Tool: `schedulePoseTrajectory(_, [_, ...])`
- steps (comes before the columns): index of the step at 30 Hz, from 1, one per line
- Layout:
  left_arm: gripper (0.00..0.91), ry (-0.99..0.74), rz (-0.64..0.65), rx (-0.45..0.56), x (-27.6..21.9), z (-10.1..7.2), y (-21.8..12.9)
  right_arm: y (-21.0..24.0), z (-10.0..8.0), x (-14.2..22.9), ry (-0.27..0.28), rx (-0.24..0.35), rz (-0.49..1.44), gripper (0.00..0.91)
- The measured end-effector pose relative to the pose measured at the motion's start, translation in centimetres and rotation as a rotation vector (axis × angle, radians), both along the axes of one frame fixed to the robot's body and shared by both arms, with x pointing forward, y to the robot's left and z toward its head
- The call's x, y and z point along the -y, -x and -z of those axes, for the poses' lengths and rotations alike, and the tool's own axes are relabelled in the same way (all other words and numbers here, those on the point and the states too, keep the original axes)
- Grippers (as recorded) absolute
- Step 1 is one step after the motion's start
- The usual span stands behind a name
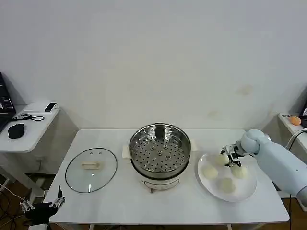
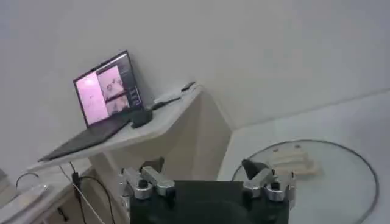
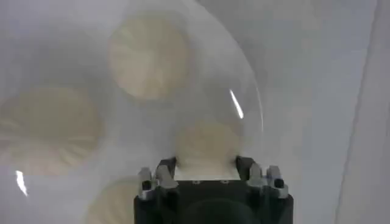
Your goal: Take steamed baozi put them in steamer then cover it.
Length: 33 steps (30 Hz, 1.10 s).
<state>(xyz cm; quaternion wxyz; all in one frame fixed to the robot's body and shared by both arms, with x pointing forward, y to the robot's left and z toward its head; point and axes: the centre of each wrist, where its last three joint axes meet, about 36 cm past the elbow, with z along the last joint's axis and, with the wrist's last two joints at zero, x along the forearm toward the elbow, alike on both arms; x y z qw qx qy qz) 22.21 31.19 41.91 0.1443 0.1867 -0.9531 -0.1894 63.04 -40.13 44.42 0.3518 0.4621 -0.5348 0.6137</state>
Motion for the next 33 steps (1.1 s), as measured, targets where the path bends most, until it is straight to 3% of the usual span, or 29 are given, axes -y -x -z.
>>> schedulePoseTrajectory(7, [0.907, 0.001, 0.002, 0.003, 0.2, -0.1, 0.1, 0.0, -0.9, 0.3, -0.004, 0.007, -0.005, 0.645])
schedulePoseTrajectory(14, [0.907, 0.000, 0.005, 0.008, 0.1, -0.2, 0.0, -0.1, -3.4, 0.9, -0.016, 0.023, -0.023, 0.645])
schedulePoseTrajectory(20, [0.907, 0.001, 0.010, 0.008, 0.2, -0.2, -0.1, -0.7, -7.2, 1.5, -0.042, 0.053, -0.037, 0.655])
schedulePoseTrajectory(25, [0.907, 0.003, 0.016, 0.008, 0.3, -0.2, -0.1, -2.0, -11.6, 1.0, -0.070, 0.101, -0.056, 0.655])
schedulePoseTrajectory(33, [0.907, 0.007, 0.020, 0.010, 0.3, -0.4, -0.1, -4.7, -18.7, -3.3, -0.121, 0.179, -0.145, 0.655])
